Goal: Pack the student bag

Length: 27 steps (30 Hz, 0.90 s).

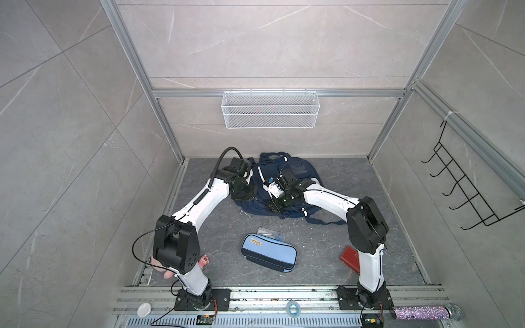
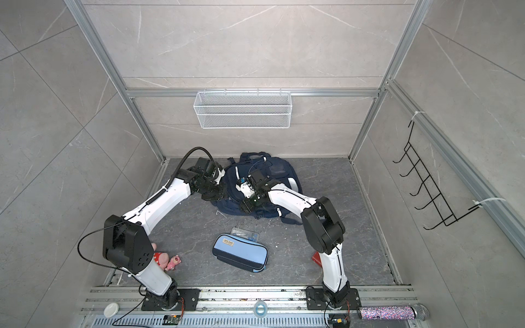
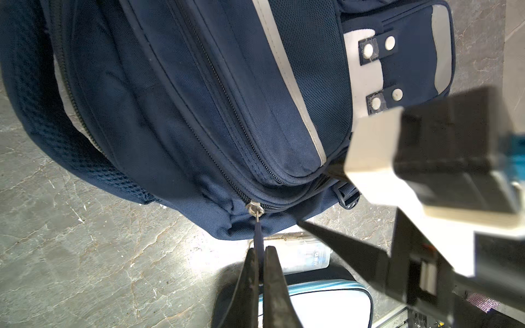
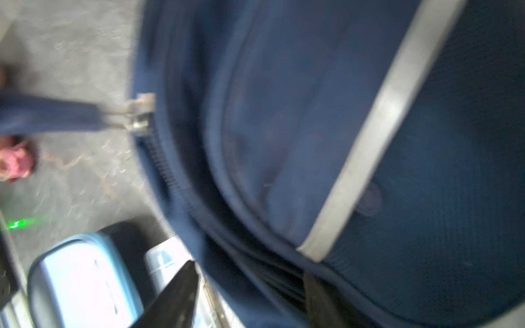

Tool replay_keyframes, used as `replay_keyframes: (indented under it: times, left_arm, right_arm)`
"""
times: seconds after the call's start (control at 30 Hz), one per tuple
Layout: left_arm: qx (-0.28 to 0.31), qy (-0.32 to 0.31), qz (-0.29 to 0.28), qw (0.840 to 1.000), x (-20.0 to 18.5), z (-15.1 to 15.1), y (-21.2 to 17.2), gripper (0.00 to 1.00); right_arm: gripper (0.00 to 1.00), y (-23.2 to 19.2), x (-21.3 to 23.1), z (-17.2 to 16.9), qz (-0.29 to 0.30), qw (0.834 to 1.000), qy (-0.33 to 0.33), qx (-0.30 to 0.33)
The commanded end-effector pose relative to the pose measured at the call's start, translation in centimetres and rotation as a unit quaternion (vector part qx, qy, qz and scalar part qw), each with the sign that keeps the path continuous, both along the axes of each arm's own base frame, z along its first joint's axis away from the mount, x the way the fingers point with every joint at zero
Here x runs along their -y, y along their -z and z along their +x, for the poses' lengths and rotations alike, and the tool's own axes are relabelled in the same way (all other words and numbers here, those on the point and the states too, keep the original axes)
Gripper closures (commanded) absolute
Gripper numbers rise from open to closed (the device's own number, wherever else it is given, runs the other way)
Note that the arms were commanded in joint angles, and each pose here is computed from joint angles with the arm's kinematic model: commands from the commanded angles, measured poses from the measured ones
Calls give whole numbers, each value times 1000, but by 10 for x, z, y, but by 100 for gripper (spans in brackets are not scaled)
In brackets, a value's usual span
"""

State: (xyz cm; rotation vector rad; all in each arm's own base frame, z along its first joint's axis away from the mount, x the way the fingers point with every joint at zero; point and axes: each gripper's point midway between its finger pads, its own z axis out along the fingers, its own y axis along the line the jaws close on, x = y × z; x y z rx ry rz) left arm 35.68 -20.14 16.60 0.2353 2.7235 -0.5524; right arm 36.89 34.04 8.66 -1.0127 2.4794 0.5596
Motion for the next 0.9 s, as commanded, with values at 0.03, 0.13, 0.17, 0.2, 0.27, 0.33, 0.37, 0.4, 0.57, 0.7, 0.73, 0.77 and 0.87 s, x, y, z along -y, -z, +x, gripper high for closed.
replay_keyframes:
  times: [0.03, 0.13, 0.17, 0.2, 0.27, 0.33, 0.37, 0.4, 0.57, 0.7, 0.73, 0.77, 0.87]
  left_arm:
    - [39, 16, -39, 998, 1, -7, -36, 100]
    - [43, 7, -32, 999, -8, -5, -31, 100]
    - [47, 2, -31, 998, -13, -2, -29, 100]
    - [51, -3, -28, 998, -18, 0, -26, 100]
    - [63, -16, -13, 998, -31, 10, -22, 100]
    - [79, -18, 10, 997, -40, 20, -21, 100]
    - [87, -17, 22, 996, -45, 24, -21, 100]
    - [97, -17, 32, 995, -48, 28, -21, 100]
    - [126, -32, 60, 990, -68, 54, -15, 100]
    - [146, -39, 74, 986, -77, 77, -14, 100]
    - [150, -45, 74, 985, -80, 82, -14, 100]
    - [155, -50, 69, 984, -83, 89, -15, 100]
    - [157, -25, 31, 987, -71, 100, -22, 100]
  right_arm:
    - [68, 9, 19, 29, -53, 997, 48, 42]
    - [88, 0, 24, 24, -54, 996, 48, 51]
    - [95, -3, 29, 23, -57, 995, 52, 57]
    - [100, -5, 35, 21, -64, 994, 56, 62]
    - [100, -8, 51, 18, -74, 993, 66, 67]
    - [100, -15, 67, 14, -73, 992, 77, 68]
    - [100, -19, 76, 13, -71, 992, 84, 69]
    - [100, -23, 83, 12, -70, 991, 90, 69]
    - [100, -36, 114, 4, -75, 989, 111, 68]
    - [100, -39, 134, -7, -82, 987, 126, 64]
    - [100, -40, 138, -9, -81, 986, 132, 63]
    - [100, -40, 144, -11, -81, 985, 140, 60]
    - [100, -48, 148, -17, -73, 986, 137, 57]
